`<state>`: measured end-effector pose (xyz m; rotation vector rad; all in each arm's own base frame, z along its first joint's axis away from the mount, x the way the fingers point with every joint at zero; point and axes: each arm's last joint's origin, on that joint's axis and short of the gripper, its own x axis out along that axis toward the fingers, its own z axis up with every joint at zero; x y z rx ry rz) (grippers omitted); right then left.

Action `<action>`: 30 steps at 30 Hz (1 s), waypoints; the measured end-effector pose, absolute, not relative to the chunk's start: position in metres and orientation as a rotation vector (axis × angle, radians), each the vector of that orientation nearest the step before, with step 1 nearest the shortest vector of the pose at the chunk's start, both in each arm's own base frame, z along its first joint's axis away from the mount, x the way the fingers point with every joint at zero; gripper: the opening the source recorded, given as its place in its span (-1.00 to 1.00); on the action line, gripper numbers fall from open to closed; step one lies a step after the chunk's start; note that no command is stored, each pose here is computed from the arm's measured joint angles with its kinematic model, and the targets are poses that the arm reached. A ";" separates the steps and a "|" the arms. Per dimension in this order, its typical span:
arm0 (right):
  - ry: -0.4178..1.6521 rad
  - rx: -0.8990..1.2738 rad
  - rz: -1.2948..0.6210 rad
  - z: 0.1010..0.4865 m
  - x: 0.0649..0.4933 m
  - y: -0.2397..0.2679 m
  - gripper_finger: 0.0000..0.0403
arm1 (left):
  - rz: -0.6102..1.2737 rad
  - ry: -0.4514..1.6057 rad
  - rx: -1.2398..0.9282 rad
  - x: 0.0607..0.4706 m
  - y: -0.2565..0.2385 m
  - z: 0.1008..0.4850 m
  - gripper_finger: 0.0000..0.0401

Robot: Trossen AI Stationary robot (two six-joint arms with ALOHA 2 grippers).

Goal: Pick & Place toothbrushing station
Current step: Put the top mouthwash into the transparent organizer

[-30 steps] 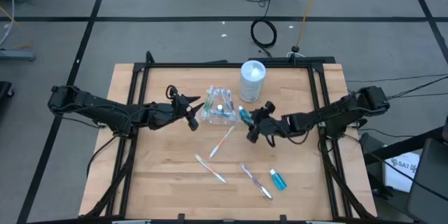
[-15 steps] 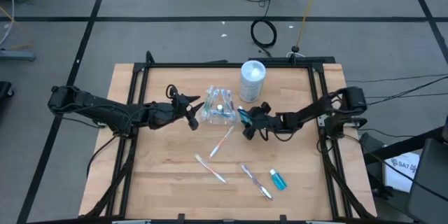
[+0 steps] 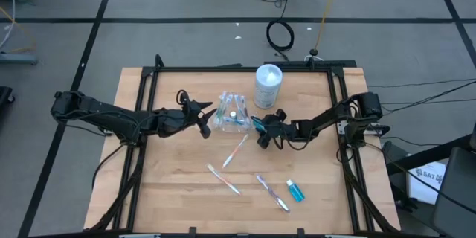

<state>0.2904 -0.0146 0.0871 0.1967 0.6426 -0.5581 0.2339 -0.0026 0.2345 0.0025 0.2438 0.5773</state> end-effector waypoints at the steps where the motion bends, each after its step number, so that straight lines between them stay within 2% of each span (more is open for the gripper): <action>1: 0.643 0.197 -0.559 0.087 0.290 -0.015 -0.02 | 0.577 0.245 0.002 0.234 -0.003 0.234 -0.29; 7: 0.667 0.195 -0.562 0.086 0.289 -0.017 -0.23 | 0.578 0.249 0.000 0.234 -0.003 0.234 -0.29; 14: 0.676 0.170 -0.536 0.092 0.288 -0.017 -0.13 | 0.581 0.253 -0.017 0.233 -0.003 0.233 -0.29; 18: 0.701 0.134 -0.525 0.103 0.282 -0.017 -0.18 | 0.581 0.251 -0.020 0.234 -0.003 0.233 -0.29; 22: 0.683 0.116 -0.551 0.123 0.275 -0.018 -0.24 | 0.581 0.242 -0.026 0.234 -0.003 0.234 -0.29; 25: 0.648 0.123 -0.545 0.141 0.270 -0.017 -0.21 | 0.576 0.229 -0.031 0.234 -0.003 0.235 -0.29; 30: 0.493 0.061 -0.490 0.179 0.265 -0.013 -0.16 | 0.555 0.207 0.016 0.235 -0.006 0.239 -0.29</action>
